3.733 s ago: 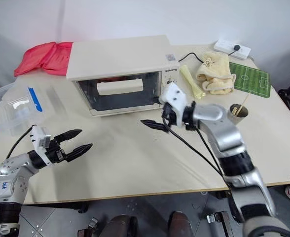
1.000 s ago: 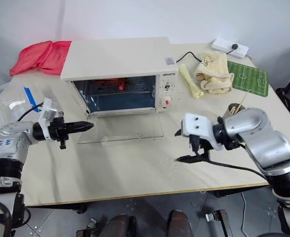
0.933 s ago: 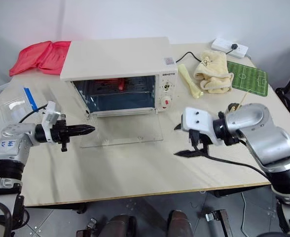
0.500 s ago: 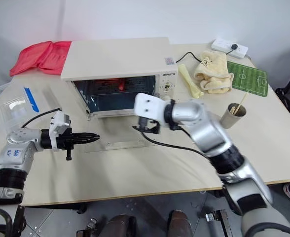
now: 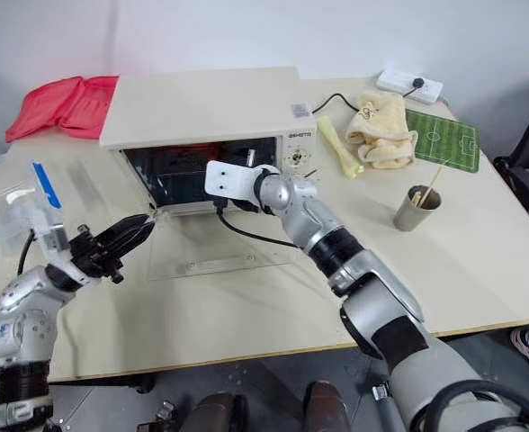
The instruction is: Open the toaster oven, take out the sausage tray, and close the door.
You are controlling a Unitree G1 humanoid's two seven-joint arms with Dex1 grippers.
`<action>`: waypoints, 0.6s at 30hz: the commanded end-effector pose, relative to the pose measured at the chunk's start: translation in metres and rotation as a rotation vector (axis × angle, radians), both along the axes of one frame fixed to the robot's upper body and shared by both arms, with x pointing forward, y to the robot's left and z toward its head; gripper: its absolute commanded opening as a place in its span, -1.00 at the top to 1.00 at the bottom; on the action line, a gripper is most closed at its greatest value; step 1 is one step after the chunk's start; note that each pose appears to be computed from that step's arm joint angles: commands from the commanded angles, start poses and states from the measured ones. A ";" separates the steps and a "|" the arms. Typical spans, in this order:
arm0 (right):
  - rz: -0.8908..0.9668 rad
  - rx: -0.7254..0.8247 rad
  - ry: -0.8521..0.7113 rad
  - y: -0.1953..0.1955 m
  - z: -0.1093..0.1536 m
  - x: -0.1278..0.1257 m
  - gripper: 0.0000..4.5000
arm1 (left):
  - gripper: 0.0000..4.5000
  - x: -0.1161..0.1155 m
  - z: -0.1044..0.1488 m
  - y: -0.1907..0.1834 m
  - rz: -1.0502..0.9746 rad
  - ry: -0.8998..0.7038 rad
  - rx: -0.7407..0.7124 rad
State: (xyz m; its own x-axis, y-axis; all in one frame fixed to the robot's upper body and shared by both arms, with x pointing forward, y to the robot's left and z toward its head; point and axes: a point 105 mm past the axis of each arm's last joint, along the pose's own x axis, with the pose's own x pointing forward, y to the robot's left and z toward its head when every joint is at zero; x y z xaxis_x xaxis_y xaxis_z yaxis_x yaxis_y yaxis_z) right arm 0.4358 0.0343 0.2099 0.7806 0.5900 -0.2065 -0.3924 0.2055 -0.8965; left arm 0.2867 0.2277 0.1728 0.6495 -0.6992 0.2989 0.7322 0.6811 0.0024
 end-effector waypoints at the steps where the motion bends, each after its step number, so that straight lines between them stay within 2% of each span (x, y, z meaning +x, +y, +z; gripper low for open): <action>1: 0.011 -0.041 -0.097 0.011 0.010 0.004 -1.00 | -0.08 -0.017 0.019 0.008 0.061 -0.103 -0.034; 5: -0.007 -0.103 -0.157 0.015 0.008 0.009 -1.00 | -0.55 -0.027 0.022 0.009 0.086 -0.104 -0.076; 8: -0.014 -0.164 -0.193 0.016 0.003 0.011 -0.73 | -0.96 -0.029 0.017 0.009 0.115 -0.084 -0.079; 18: 0.016 -0.206 -0.296 0.026 0.003 0.008 0.75 | -1.00 -0.027 0.018 0.007 0.140 -0.074 -0.076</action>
